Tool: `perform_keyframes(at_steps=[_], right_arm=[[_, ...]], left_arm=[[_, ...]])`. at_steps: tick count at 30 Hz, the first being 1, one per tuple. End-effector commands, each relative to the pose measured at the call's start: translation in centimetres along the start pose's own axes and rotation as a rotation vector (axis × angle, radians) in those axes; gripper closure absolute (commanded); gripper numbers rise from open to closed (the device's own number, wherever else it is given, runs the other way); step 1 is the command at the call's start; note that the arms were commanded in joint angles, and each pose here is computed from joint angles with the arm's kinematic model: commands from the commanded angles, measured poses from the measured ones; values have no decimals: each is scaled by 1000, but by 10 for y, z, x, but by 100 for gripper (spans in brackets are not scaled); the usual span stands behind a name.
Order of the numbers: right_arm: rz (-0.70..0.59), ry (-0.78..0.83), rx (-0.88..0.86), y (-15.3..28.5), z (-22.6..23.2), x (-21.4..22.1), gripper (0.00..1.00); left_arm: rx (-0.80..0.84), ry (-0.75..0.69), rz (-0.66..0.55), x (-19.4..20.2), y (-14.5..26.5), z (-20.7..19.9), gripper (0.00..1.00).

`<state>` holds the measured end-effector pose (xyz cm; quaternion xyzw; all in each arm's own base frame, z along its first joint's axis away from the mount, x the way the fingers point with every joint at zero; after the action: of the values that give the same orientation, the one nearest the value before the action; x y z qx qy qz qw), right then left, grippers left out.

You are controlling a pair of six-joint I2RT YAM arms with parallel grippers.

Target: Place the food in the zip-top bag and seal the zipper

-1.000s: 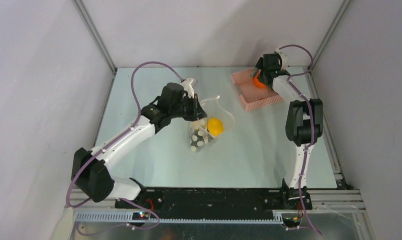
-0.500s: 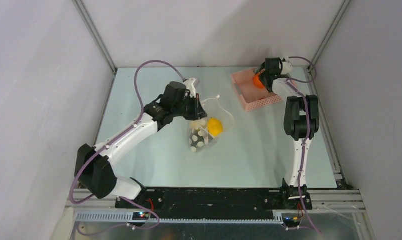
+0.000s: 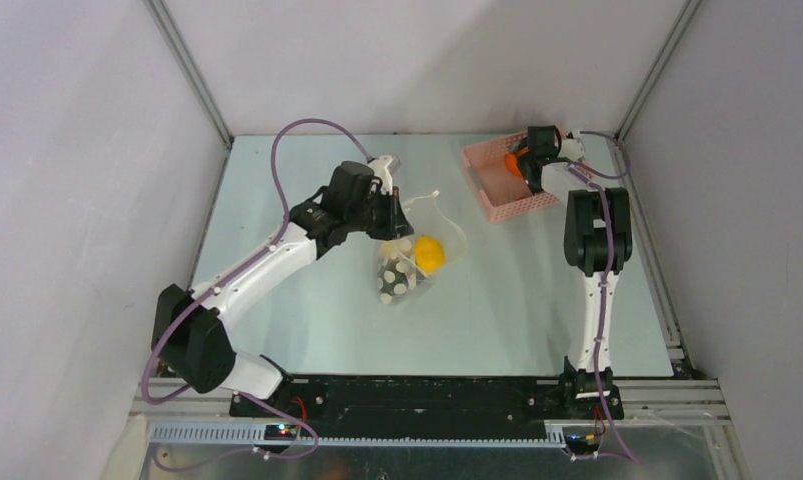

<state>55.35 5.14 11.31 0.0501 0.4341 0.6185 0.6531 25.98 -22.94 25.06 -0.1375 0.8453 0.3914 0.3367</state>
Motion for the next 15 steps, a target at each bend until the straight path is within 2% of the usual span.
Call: perform_keyframes(at_steps=[1, 15], right_arm=[[-68, -72, 5, -11, 7, -7, 1], [-70, -113, -26, -34, 8, 0, 1]], left_arm=[[-17, -40, -53, -17, 8, -3, 100], [-27, -43, -41, -19, 6, -2, 100]])
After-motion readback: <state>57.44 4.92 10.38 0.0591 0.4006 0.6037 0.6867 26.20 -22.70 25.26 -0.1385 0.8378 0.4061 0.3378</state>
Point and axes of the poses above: each gripper's point midway between its finger pads, its own y axis back along the fingers, its own z axis along the line the jaws close on, x = y × z, the point moved 8 cm from there along y, back along the fingers, and after that the axes turned 2 degrees about -y, right-handed, at the moved point
